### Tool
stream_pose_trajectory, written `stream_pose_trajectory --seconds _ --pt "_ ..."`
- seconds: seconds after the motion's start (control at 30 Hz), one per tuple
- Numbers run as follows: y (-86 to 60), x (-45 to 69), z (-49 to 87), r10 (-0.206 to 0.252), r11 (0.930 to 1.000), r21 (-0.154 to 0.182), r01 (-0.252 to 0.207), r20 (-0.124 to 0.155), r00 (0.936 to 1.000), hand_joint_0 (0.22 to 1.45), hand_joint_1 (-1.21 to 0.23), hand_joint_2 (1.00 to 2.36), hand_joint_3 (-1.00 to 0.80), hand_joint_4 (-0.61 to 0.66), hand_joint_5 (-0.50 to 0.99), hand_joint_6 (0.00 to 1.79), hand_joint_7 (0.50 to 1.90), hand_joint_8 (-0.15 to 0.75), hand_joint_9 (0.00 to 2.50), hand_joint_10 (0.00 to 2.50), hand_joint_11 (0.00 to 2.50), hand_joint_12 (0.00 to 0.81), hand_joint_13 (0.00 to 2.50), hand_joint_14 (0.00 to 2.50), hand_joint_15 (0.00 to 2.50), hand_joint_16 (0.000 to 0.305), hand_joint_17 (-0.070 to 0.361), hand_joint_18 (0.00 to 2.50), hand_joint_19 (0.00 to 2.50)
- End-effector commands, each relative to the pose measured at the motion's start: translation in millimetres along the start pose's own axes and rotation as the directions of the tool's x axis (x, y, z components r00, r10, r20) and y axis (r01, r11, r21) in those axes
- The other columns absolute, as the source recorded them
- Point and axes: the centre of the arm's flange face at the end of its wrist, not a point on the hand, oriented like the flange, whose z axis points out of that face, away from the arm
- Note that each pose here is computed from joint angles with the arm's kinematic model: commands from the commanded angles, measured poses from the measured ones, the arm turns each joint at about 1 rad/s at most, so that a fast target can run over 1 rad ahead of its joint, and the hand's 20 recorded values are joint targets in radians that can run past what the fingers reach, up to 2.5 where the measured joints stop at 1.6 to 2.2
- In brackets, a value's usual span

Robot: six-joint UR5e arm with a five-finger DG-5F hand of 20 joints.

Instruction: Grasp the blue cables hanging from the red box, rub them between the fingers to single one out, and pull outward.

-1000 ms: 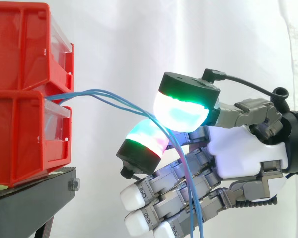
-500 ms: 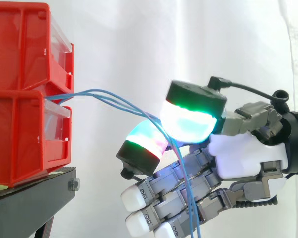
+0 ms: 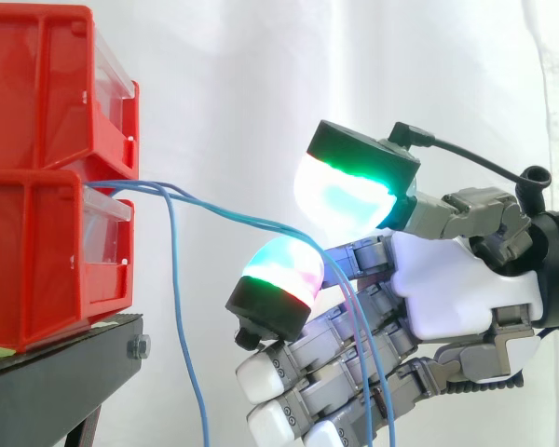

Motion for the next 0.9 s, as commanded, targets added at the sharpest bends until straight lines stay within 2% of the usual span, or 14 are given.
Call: stream_pose_trajectory --seconds 0.0,0.2,0.4,0.5,0.67,0.87 --pt "0.6 0.4 0.2 0.0 1.0 -0.001 0.0 -0.002 1.0 0.46 -0.72 1.0 -0.5 0.12 -0.14 0.88 1.06 0.376 0.81 0.01 0.27 0.427 0.68 0.01 0.25 0.053 0.118 0.74 0.28" --pt "-0.2 0.8 -0.1 0.0 1.0 0.001 0.0 -0.007 1.0 0.54 -0.74 1.0 -0.5 0.1 -0.14 0.87 1.11 0.353 0.81 0.01 0.27 0.403 0.67 0.01 0.25 0.047 0.106 0.71 0.32" --pt "0.5 2.2 0.2 0.0 1.0 0.0 0.0 -0.01 1.0 0.61 -0.77 1.02 -0.27 0.1 -0.14 0.88 1.17 0.343 0.82 0.01 0.28 0.39 0.68 0.01 0.26 0.045 0.101 0.71 0.33" --pt "-0.2 1.0 -0.1 0.0 1.0 0.001 0.0 -0.008 1.0 0.63 -0.81 1.02 -0.23 0.08 -0.15 0.9 1.11 0.343 0.81 0.01 0.3 0.394 0.68 0.01 0.26 0.045 0.101 0.72 0.32" --pt "0.5 1.0 0.2 0.0 1.0 0.0 0.0 -0.008 1.0 0.68 -0.9 1.02 -0.28 0.08 -0.17 0.92 1.06 0.327 0.74 0.01 0.32 0.392 0.65 0.01 0.25 0.045 0.102 0.7 0.29" --pt "0.5 1.0 0.2 0.0 1.0 0.0 0.0 -0.008 1.0 0.76 -0.97 1.0 -0.45 0.11 -0.18 0.92 1.0 0.316 0.69 0.01 0.31 0.393 0.62 0.01 0.24 0.045 0.102 0.68 0.26"
